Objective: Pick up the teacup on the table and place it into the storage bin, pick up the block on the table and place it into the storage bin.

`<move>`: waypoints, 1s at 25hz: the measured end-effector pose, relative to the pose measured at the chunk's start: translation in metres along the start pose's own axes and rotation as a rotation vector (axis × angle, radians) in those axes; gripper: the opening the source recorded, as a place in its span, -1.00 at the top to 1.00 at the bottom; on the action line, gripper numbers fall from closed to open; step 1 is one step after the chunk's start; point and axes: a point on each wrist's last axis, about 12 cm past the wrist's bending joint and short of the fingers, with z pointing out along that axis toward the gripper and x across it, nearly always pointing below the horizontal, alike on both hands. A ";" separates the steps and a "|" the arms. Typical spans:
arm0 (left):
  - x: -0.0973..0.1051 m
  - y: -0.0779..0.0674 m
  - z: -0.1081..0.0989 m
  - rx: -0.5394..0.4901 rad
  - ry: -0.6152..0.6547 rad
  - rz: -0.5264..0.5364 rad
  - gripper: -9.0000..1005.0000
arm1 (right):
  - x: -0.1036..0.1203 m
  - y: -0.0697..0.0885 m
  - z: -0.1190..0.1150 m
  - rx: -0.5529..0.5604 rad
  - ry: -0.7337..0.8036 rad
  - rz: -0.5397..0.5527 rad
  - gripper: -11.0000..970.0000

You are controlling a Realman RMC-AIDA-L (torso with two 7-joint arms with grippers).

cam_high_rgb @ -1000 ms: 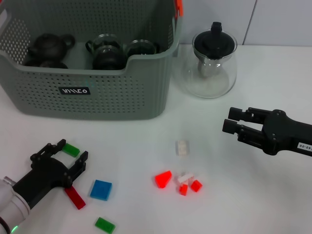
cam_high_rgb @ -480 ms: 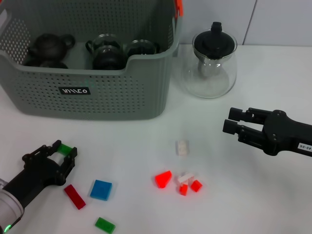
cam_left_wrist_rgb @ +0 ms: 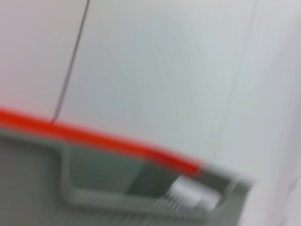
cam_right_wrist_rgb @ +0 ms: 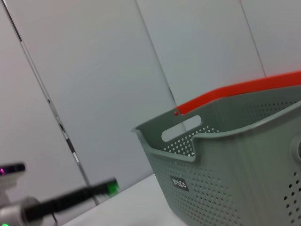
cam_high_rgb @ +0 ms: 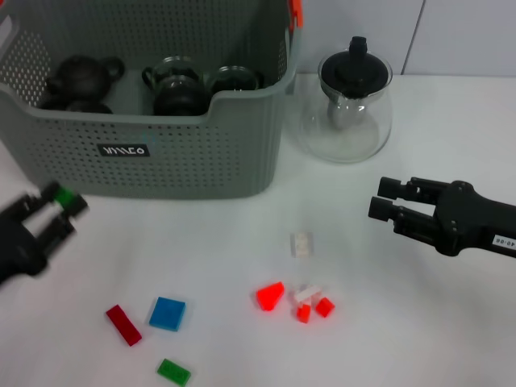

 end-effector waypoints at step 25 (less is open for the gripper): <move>-0.144 0.066 0.200 -0.043 0.485 -0.147 0.17 | -0.004 -0.001 0.005 -0.010 -0.002 -0.013 0.01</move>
